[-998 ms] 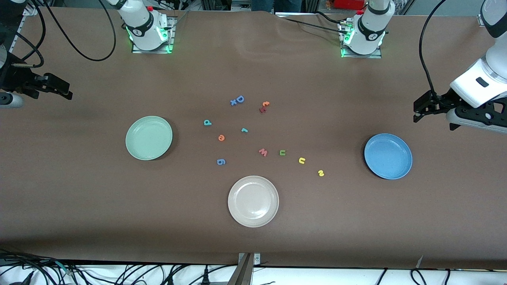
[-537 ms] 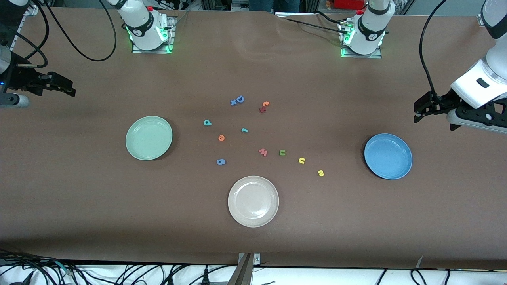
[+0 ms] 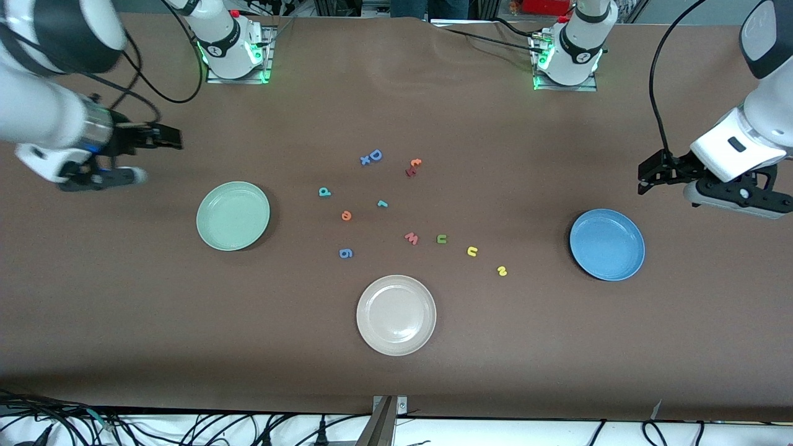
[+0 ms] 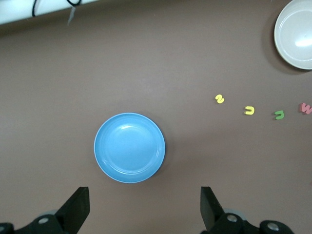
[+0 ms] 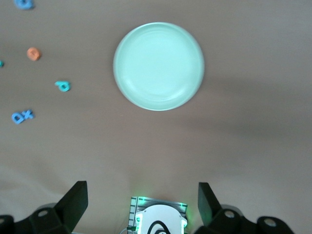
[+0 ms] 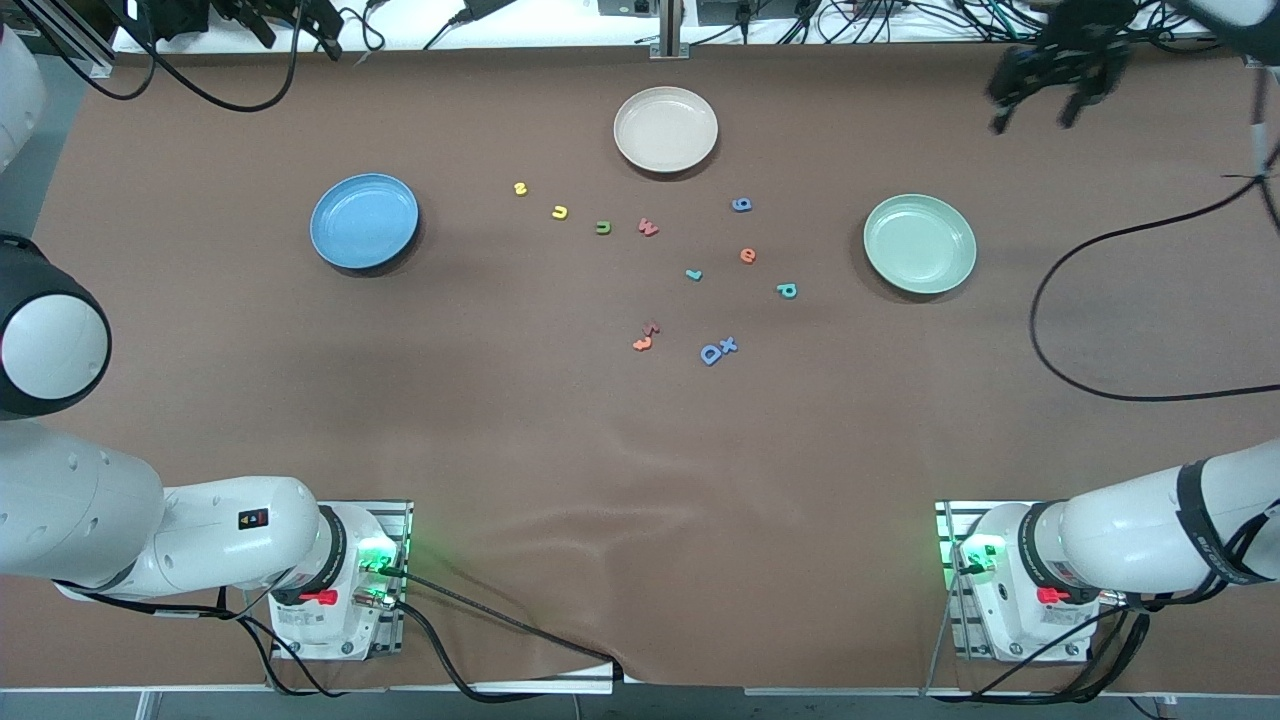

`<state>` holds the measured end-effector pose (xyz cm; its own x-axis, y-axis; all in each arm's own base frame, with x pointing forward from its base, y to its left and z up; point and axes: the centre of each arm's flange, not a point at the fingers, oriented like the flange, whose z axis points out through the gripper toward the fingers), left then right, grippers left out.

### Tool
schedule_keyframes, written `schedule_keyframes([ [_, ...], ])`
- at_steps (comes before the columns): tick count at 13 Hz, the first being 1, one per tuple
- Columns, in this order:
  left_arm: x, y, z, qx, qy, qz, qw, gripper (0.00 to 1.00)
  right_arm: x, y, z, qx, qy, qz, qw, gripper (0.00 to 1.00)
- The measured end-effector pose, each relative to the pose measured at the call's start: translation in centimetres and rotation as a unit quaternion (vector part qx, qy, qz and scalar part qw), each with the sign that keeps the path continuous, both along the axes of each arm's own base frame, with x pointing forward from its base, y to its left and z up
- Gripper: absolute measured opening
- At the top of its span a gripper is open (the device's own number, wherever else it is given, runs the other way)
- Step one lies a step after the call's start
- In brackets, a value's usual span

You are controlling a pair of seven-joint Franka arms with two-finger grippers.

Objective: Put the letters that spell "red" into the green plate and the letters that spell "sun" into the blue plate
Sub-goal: 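Reach the right gripper to orange e while the left gripper nears yellow 2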

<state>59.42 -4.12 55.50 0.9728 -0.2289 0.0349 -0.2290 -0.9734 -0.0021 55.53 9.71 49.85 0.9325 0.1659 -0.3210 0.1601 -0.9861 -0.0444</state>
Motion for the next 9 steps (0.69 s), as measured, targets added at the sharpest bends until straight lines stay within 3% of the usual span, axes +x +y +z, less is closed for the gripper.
schedule_keyframes([
  [3, 0.1, -0.4, -1.2, -0.001, 0.011, -0.001, 1.000, 1.00, 1.4, 6.7, -4.8, -0.012, -0.015, 0.001, 1.000, 1.00],
  [5, 0.3, -1.7, -2.2, -0.003, 0.020, 0.038, 0.999, 1.00, 2.0, 10.5, -7.9, -0.024, -0.033, -0.031, 0.999, 1.00],
  [9, 2.1, -7.6, -7.8, -0.014, 0.033, 0.119, 0.992, 1.00, 0.3, 19.7, -13.2, -0.040, -0.085, -0.124, 0.988, 1.00],
])
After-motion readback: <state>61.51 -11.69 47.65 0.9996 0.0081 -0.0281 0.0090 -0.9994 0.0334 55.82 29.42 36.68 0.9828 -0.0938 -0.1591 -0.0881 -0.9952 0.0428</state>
